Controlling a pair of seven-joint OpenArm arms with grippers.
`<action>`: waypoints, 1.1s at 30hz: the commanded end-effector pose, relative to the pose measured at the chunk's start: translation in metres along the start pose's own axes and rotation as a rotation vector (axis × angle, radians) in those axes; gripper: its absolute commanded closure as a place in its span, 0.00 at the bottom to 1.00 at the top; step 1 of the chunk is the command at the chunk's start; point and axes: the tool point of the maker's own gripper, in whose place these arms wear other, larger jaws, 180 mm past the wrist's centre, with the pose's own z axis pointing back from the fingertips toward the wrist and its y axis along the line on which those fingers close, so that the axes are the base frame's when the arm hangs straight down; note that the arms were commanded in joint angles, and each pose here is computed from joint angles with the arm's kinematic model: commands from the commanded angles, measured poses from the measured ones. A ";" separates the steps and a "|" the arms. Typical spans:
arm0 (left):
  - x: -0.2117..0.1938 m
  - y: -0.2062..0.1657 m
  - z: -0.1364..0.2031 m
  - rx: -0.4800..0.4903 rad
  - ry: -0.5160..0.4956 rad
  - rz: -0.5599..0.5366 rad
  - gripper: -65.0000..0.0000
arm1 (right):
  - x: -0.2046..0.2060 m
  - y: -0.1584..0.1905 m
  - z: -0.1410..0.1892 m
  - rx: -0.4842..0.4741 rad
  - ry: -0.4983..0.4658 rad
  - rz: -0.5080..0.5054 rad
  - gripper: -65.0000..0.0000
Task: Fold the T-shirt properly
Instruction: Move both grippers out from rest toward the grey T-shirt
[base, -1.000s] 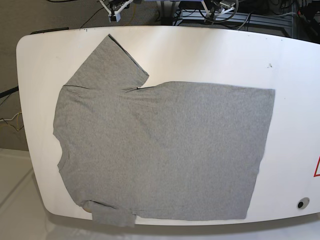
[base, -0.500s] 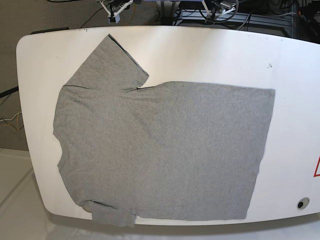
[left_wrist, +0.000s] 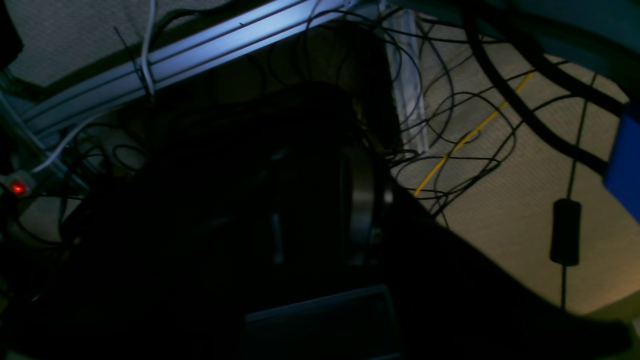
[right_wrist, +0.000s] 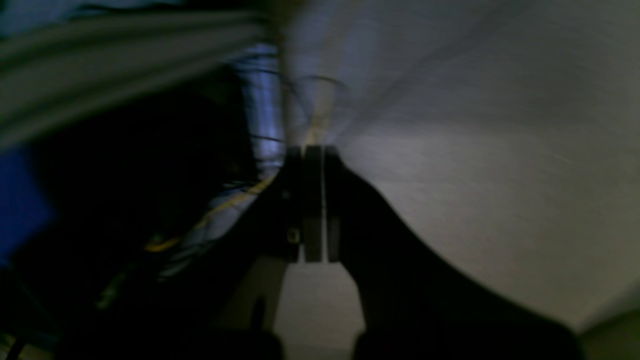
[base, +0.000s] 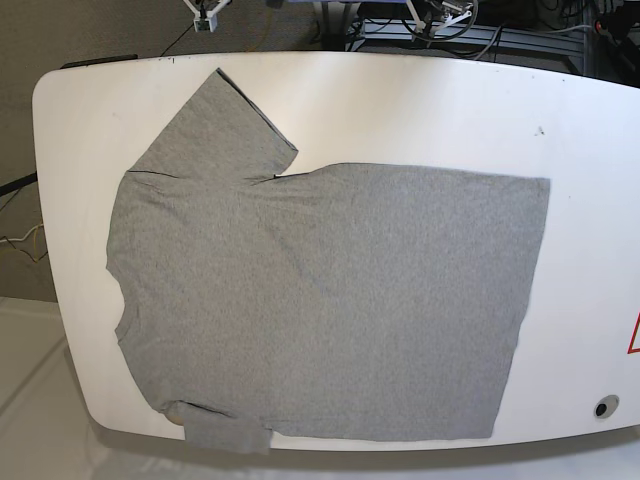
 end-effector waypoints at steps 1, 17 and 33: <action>0.002 0.001 0.000 0.000 -0.003 -0.001 0.80 | -0.001 -0.003 0.001 0.004 0.001 0.004 1.00; -0.006 0.002 0.000 0.004 0.023 0.000 0.80 | 0.035 0.042 0.001 0.223 -0.127 -0.054 1.00; -0.003 0.011 0.002 0.037 -0.023 -0.001 0.79 | 0.078 0.039 0.012 0.220 -0.386 -0.096 1.00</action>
